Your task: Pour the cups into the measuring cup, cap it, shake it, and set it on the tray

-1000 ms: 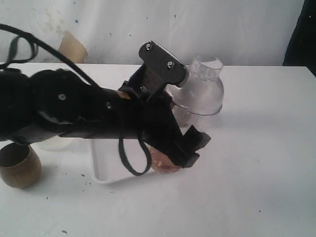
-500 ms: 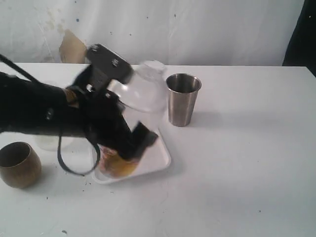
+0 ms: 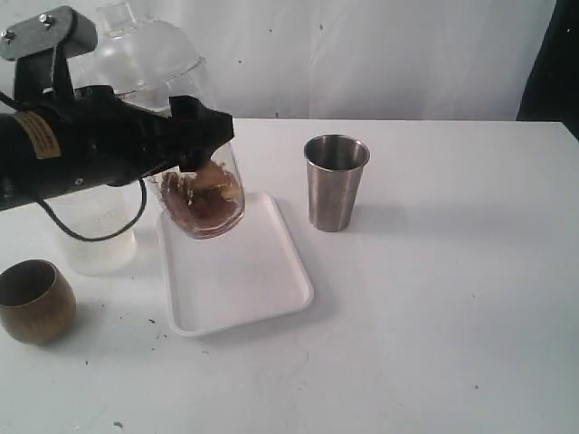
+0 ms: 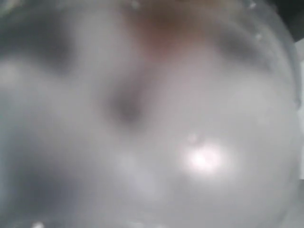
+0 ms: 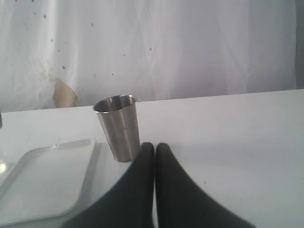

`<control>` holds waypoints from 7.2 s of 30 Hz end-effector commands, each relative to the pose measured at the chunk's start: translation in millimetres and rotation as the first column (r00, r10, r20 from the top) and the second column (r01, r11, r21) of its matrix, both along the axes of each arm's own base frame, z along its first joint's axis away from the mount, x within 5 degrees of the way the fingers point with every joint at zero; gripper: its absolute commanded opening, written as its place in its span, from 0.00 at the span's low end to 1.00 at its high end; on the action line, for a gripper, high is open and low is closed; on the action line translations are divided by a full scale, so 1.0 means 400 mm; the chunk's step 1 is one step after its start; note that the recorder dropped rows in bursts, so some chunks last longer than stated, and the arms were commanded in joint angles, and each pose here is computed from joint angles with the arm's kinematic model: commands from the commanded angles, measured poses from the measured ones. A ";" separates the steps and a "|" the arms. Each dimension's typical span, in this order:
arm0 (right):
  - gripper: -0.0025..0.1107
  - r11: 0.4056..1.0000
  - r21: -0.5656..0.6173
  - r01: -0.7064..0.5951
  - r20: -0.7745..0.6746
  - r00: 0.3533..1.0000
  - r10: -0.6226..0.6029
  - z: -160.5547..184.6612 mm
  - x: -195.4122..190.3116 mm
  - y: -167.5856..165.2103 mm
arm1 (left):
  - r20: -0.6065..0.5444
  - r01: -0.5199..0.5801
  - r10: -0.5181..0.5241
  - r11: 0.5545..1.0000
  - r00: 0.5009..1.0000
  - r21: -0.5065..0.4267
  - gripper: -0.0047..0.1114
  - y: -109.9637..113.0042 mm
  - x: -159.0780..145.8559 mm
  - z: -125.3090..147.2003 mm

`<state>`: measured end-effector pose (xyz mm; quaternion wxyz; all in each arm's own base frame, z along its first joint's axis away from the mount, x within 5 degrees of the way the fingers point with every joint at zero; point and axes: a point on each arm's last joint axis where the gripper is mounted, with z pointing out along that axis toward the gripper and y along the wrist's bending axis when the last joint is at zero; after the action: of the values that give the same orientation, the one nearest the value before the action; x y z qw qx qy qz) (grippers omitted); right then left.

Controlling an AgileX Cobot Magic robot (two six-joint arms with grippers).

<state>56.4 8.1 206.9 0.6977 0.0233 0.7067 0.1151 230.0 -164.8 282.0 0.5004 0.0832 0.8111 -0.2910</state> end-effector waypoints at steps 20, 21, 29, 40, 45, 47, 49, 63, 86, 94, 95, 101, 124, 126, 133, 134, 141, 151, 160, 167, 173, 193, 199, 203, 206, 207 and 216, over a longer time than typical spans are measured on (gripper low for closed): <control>0.02 1.000 -0.015 0.001 0.010 1.000 -0.001 -0.002 0.001 0.000 | 0.192 -0.276 0.294 0.277 0.936 0.920 0.04 0.251 -0.003 0.128; 0.02 1.000 -0.015 0.001 0.010 1.000 -0.001 -0.002 0.001 0.000 | 0.199 -0.270 0.282 0.240 0.938 0.932 0.04 0.252 0.001 0.127; 0.02 1.000 -0.015 0.001 0.010 1.000 -0.001 -0.002 0.001 0.000 | 0.211 -0.191 0.261 -0.100 0.942 0.976 0.04 0.260 0.041 0.097; 0.02 1.000 -0.013 0.001 0.010 1.000 -0.001 -0.002 0.001 0.000 | 0.172 -0.091 0.158 -0.423 0.972 0.902 0.04 0.235 0.106 0.040; 0.02 1.000 -0.013 0.001 0.010 1.000 -0.001 -0.002 0.001 0.000 | 0.131 -0.054 0.122 -0.494 0.984 0.868 0.04 0.218 0.135 -0.001; 0.02 1.000 -0.013 0.001 0.010 1.000 -0.001 -0.002 0.001 0.000 | 0.109 -0.033 0.119 -0.511 0.987 0.859 0.04 0.213 0.144 -0.019; 0.02 1.000 -0.014 0.002 0.012 1.000 -0.002 -0.001 0.001 0.000 | 0.093 -0.020 0.108 -0.540 0.990 0.841 0.04 0.213 0.152 -0.028; 0.02 1.000 -0.013 0.004 0.020 1.000 -0.003 0.001 0.001 -0.001 | 0.032 0.054 0.120 -0.648 0.992 0.760 0.04 0.261 0.176 -0.031; 0.02 1.000 -0.012 0.004 0.022 1.000 -0.004 0.001 0.001 -0.001 | -0.050 0.052 0.028 -0.815 0.998 0.578 0.04 0.254 0.187 -0.010; 0.02 1.000 -0.012 0.004 0.022 1.000 -0.004 0.001 0.001 -0.001 | -0.031 0.018 0.002 -0.838 1.000 0.545 0.04 0.249 0.192 -0.001; 0.02 1.000 -0.012 0.004 0.022 1.000 -0.004 0.001 0.001 -0.001 | -0.031 0.018 0.002 -0.838 1.000 0.545 0.04 0.249 0.192 -0.001; 0.02 1.000 -0.012 0.004 0.022 1.000 -0.004 0.001 0.001 -0.001 | -0.080 0.040 0.001 -0.868 0.997 0.495 0.04 0.249 0.192 -0.001; 0.02 1.000 -0.012 0.004 0.022 1.000 -0.004 0.001 0.001 -0.001 | -0.104 0.050 0.002 -0.882 0.995 0.469 0.04 0.249 0.192 -0.001; 0.02 1.000 -0.012 0.004 0.022 1.000 -0.004 0.001 0.001 -0.001 | -0.104 0.050 0.002 -0.882 0.995 0.469 0.04 0.249 0.192 -0.001; 0.02 1.000 -0.012 0.004 0.022 1.000 -0.004 0.001 0.001 -0.001 | -0.104 0.050 0.002 -0.882 0.995 0.469 0.04 0.249 0.192 -0.001; 0.02 1.000 -0.012 0.004 0.022 1.000 -0.004 0.001 0.001 -0.001 | -0.104 0.050 0.002 -0.882 0.995 0.469 0.04 0.249 0.192 -0.001; 0.02 1.000 -0.012 0.004 0.022 1.000 -0.004 0.001 0.001 -0.001 | -0.103 0.050 0.002 -0.882 0.995 0.469 0.04 0.249 0.192 -0.001; 0.02 1.000 -0.013 0.004 0.019 1.000 -0.003 0.001 0.001 -0.001 | -0.103 0.050 0.002 -0.882 0.995 0.469 0.04 0.249 0.192 -0.001; 0.02 1.000 -0.013 0.004 0.019 1.000 -0.003 0.001 0.001 -0.001 | -0.103 0.050 0.002 -0.882 0.995 0.469 0.04 0.249 0.192 -0.001; 0.02 1.000 -0.013 0.004 0.019 1.000 -0.003 0.001 0.001 -0.001 | -0.103 0.050 0.002 -0.882 0.995 0.469 0.04 0.249 0.192 -0.001; 0.02 1.000 -0.013 0.004 0.019 1.000 -0.003 0.001 0.001 -0.001 | -0.040 0.022 0.001 -0.843 0.999 0.537 0.04 0.249 0.192 -0.001; 0.02 1.000 -0.013 0.005 0.023 1.000 -0.004 0.001 0.001 -0.001 | -0.017 -0.001 0.336 0.055 0.942 0.999 0.04 0.340 0.173 -0.077; 0.02 1.000 -0.013 0.005 0.025 1.000 -0.005 0.002 0.001 -0.001 | 0.036 -0.168 0.354 0.350 0.934 0.922 0.04 0.381 0.148 -0.003; 0.02 1.000 -0.013 0.005 0.025 1.000 -0.005 0.002 0.001 -0.001 | 0.069 -0.278 0.385 0.520 0.920 0.808 0.04 0.391 0.123 0.047; 0.02 1.000 -0.013 0.005 0.025 1.000 -0.005 0.002 0.001 -0.001 | 0.122 -0.346 0.381 0.601 0.917 0.721 0.04 0.386 0.097 0.094; 0.02 1.000 -0.013 0.005 0.025 1.000 -0.005 0.002 0.001 -0.001 | 0.139 -0.364 0.379 0.627 0.915 0.688 0.04 0.382 0.088 0.110; 0.02 1.000 0.004 0.004 0.021 1.000 -0.004 0.001 0.001 -0.001 | 0.171 -0.388 0.348 0.846 0.922 0.365 0.04 0.340 0.024 0.183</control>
<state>56.4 7.8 208.0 0.7020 0.0251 0.7023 0.1156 244.7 -22.7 347.4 0.5270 0.0508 0.8475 0.0371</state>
